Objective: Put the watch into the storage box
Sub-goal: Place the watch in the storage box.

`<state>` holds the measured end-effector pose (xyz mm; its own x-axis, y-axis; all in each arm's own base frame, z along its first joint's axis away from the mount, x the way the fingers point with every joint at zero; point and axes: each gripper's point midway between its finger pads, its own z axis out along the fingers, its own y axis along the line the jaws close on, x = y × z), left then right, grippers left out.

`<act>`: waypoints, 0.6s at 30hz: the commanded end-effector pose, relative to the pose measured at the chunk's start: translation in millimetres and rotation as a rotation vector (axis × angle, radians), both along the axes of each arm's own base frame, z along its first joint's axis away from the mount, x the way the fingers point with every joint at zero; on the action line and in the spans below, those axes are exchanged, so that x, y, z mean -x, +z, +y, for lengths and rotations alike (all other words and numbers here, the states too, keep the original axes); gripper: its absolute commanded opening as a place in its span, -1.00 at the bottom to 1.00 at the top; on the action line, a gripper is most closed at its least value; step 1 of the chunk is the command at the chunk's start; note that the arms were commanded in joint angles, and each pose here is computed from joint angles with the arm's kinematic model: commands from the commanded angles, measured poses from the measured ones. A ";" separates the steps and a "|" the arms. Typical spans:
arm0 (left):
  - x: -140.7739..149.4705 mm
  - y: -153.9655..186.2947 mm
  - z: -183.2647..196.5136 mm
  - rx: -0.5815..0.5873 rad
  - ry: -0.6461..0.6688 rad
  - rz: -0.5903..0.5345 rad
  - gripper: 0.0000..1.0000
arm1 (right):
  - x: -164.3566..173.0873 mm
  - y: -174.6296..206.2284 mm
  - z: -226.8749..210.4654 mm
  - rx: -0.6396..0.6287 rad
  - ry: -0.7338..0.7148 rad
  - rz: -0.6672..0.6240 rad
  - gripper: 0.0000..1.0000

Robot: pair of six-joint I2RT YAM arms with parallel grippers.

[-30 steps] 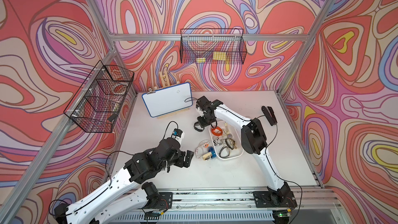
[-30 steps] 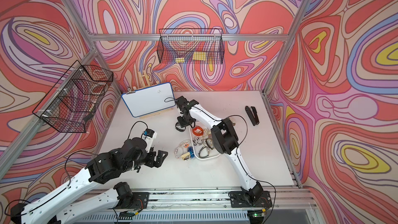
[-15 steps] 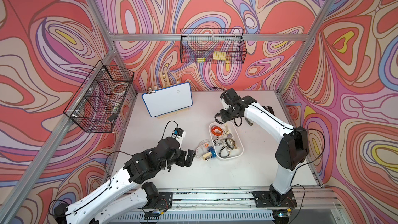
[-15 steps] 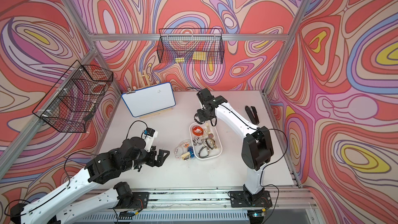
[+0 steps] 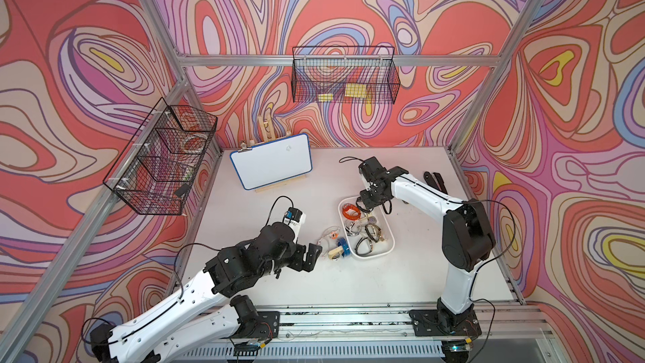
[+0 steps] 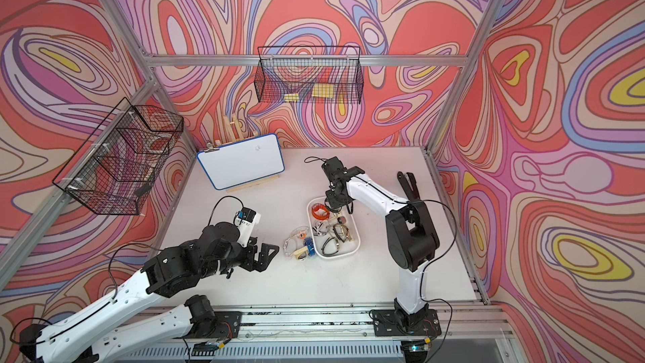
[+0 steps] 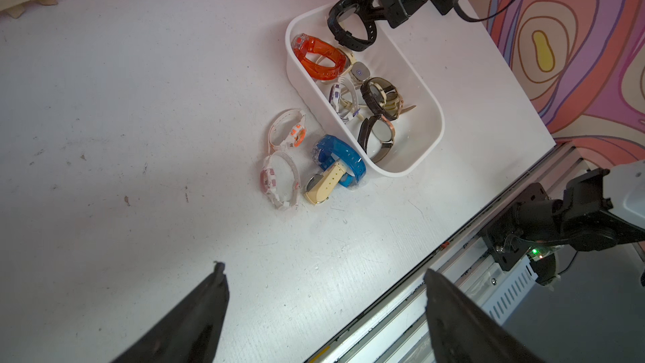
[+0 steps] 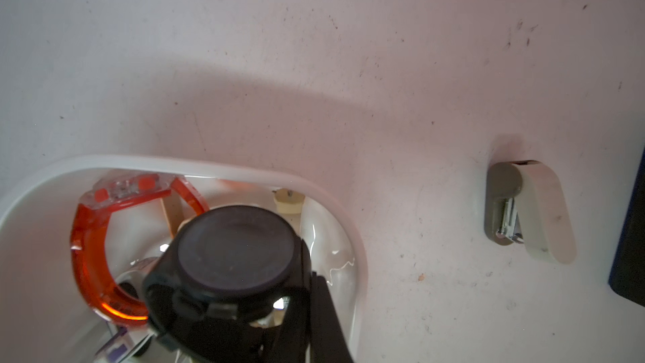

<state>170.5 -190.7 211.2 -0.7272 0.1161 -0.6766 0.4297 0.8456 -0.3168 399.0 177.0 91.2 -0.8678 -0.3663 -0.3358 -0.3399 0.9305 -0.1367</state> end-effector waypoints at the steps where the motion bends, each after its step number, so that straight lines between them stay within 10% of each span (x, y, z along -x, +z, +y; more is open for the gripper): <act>1: -3.3 2.8 -3.3 0.009 0.002 -0.020 0.85 | -3.6 -7.6 -11.2 0.040 -0.013 -0.011 -1.00; 18: -3.8 1.3 -5.3 0.005 -0.003 -0.024 0.85 | 15.6 -21.0 -30.7 0.068 -0.055 0.016 -1.00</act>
<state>173.4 -194.4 211.0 -0.7250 0.1141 -0.6792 0.4306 0.8447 -0.3178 382.2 155.0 64.8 -0.8890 -0.3625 -0.2799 -0.3220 0.9293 -0.1809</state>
